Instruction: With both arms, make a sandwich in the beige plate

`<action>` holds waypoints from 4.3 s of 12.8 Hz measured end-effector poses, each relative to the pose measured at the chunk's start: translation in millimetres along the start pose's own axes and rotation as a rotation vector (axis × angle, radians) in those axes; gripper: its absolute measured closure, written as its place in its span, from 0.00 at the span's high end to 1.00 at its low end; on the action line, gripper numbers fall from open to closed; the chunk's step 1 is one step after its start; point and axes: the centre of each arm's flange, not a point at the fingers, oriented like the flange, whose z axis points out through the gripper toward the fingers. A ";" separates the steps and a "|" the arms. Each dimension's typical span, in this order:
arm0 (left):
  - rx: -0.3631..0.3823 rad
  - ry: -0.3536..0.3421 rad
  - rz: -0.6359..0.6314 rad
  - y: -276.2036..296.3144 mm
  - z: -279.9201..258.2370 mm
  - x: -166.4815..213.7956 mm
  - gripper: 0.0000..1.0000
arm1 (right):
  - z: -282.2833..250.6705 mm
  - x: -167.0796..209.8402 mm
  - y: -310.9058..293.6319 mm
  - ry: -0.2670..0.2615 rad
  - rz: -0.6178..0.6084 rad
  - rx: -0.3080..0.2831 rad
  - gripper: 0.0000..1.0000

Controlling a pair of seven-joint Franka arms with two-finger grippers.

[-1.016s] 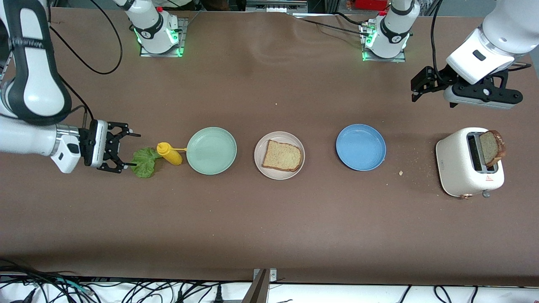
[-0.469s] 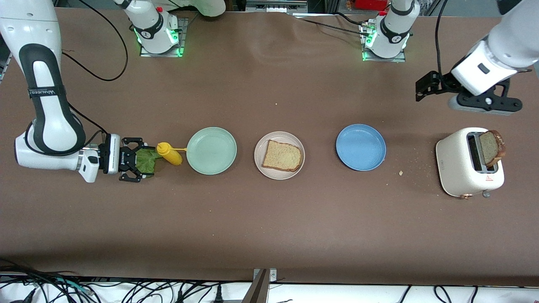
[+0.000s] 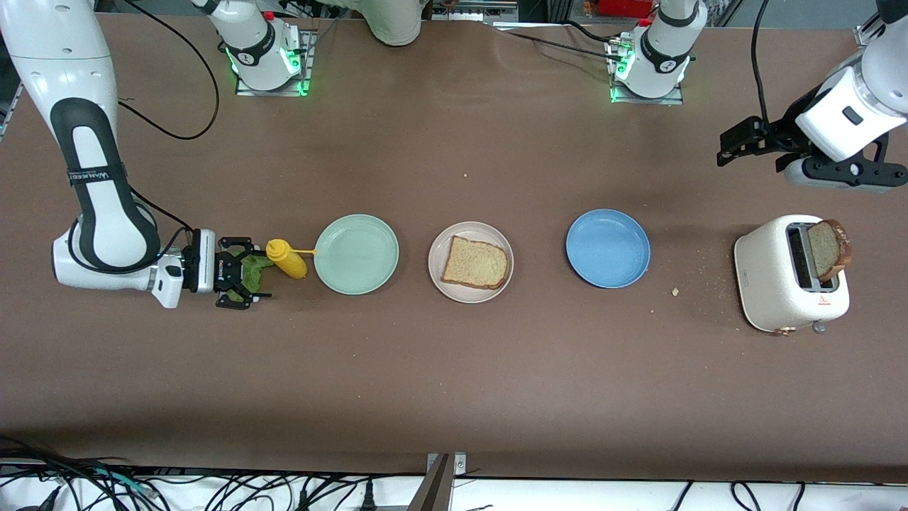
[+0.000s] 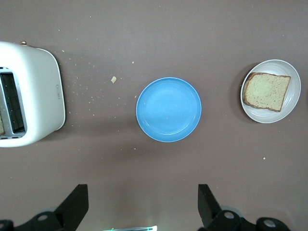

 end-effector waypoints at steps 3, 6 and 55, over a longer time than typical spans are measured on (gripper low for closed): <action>0.012 0.066 0.005 1.3 -30.9 -2.9 1.00 | 16.2 -12.8 -12.1 0.033 -0.019 0.014 1.00; 0.082 0.075 0.000 -5.3 -33.3 -1.4 1.00 | 24.2 -17.3 -20.1 0.071 -0.057 0.051 1.00; 0.097 0.029 -0.015 -28.7 26.6 51.7 1.00 | 347.0 326.8 -69.9 -1.657 0.134 -0.365 0.14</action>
